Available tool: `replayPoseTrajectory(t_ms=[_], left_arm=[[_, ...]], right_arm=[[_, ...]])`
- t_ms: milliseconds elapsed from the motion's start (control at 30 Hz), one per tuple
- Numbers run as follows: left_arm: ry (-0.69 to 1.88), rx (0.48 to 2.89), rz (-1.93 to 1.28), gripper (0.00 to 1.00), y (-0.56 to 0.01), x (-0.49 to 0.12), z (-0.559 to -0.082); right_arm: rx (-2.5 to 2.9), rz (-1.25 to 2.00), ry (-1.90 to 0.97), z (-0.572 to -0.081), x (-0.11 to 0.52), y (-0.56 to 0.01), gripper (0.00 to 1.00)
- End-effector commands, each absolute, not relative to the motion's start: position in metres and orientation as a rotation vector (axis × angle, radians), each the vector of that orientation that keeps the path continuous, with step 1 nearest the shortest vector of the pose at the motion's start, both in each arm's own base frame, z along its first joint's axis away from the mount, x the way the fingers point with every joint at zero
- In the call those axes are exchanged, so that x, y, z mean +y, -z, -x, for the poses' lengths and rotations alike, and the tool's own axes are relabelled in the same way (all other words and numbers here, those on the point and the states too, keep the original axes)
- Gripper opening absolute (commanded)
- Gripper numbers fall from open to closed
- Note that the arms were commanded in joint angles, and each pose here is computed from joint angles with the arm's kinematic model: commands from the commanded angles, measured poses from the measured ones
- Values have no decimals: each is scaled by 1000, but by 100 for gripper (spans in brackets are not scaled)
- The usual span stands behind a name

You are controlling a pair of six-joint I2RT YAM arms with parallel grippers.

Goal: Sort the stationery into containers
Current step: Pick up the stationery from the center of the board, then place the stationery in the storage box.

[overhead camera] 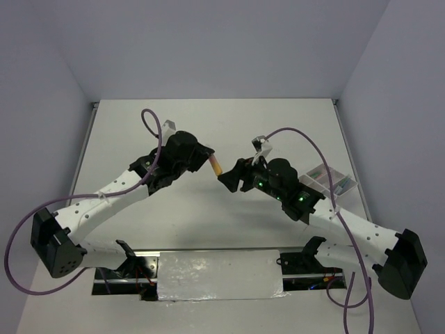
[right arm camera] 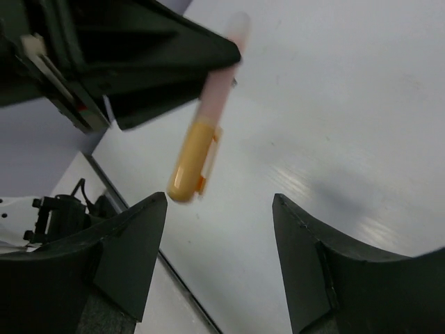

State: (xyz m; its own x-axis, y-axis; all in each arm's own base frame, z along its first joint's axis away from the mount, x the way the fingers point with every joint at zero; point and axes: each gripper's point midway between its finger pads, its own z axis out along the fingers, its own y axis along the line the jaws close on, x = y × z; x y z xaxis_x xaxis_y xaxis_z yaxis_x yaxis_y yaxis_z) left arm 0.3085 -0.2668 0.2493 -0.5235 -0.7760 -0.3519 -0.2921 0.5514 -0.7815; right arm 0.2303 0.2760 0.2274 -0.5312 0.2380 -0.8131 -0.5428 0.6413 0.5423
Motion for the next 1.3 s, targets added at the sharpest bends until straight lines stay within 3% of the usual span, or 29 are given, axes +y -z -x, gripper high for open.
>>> replayPoseTrajectory(t_ms=[0,100,233,333,500,533,567,600,667,733,833,900,1033,1200,1267], left_arm=[[967,1998,945,0,-265,-261,-305],[999,1934,973,0,-270,-249,-300],[1025,1892,975,0,-276,-243,-297],[1055,1892,962,0,-282,-246,-296],[1043,1905,961,0,-280,-247,-296],[1040,1909,966,0,-277,-247,-296],[1040,1899,972,0,-278,-245,-296],[1037,1895,974,0,-278,-244,-297],[1032,1884,976,0,-279,-242,-297],[1017,1874,982,0,-281,-239,-298],[1009,1857,976,0,-285,-236,-299],[1004,1847,976,0,-287,-235,-300],[996,1842,983,0,-287,-233,-300],[985,1823,988,0,-290,-228,-301],[976,1814,991,0,-292,-226,-301]], right_arm=[[1679,243,-1073,-241,303,-288,70],[1662,264,-1076,-240,311,-290,63],[1665,268,-1057,-243,317,-288,62],[1678,257,-1037,-252,323,-287,49],[1684,280,-1057,-253,335,-288,43],[1683,280,-1057,-253,336,-289,24],[1689,279,-1060,-253,337,-289,14],[1696,283,-1059,-253,339,-287,12],[1712,289,-1063,-252,341,-284,24],[1730,289,-1059,-252,342,-280,51],[1748,287,-1056,-251,341,-273,59],[1750,282,-1055,-251,340,-272,58],[1743,277,-1044,-252,338,-273,41],[1769,284,-1040,-252,339,-266,45],[1772,286,-1045,-251,340,-265,52]])
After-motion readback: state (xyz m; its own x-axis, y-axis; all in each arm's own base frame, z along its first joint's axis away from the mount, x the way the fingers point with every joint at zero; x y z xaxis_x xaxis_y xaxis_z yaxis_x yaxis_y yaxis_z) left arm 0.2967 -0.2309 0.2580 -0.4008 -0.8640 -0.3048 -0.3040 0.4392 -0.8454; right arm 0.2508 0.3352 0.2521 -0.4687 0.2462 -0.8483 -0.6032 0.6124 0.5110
